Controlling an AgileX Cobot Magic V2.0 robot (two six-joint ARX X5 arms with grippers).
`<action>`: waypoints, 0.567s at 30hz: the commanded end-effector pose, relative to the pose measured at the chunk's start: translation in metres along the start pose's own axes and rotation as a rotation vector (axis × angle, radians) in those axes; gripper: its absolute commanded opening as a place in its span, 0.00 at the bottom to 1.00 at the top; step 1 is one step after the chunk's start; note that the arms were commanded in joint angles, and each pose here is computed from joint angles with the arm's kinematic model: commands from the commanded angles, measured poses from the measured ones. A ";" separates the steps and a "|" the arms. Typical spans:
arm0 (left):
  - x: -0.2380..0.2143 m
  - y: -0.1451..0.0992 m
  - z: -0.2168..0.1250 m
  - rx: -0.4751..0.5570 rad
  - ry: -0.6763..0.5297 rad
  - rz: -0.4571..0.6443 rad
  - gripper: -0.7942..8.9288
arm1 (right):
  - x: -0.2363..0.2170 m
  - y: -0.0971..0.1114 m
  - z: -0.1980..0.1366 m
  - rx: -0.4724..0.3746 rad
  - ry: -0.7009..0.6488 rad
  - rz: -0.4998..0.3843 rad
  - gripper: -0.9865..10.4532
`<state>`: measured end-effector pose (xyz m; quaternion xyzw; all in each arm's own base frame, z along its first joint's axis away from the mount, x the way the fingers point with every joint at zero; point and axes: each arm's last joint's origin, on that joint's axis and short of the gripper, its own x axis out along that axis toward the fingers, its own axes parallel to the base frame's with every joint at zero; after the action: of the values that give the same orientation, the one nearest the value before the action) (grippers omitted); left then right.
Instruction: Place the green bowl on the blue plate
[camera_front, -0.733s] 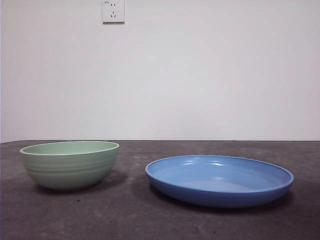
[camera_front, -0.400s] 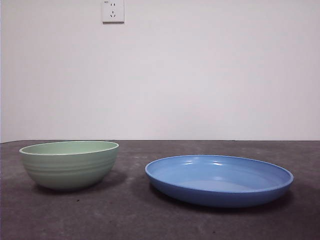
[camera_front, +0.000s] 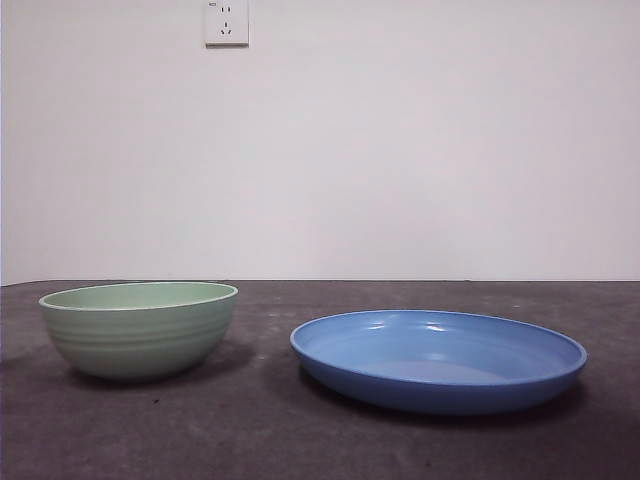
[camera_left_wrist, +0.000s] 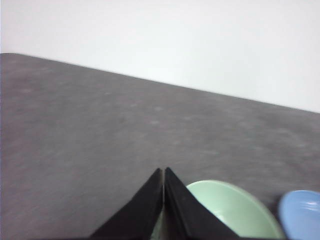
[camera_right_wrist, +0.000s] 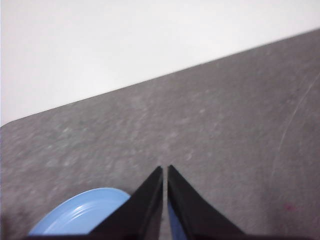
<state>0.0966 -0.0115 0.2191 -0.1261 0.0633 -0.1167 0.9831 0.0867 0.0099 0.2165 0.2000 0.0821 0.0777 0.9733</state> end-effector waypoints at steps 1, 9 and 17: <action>0.000 -0.009 0.024 -0.038 0.018 -0.061 0.09 | -0.006 0.012 0.021 0.035 0.009 0.029 0.10; 0.011 -0.034 0.081 -0.076 0.196 -0.203 0.09 | -0.007 0.039 0.065 0.037 0.234 0.099 0.10; 0.028 -0.056 0.117 -0.095 0.370 -0.306 0.09 | 0.004 0.055 0.083 -0.011 0.489 0.279 0.10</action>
<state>0.1279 -0.0423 0.3371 -0.1568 0.2295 -0.2740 0.9207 0.0999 0.0283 0.3079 0.1997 0.2912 0.2376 0.9049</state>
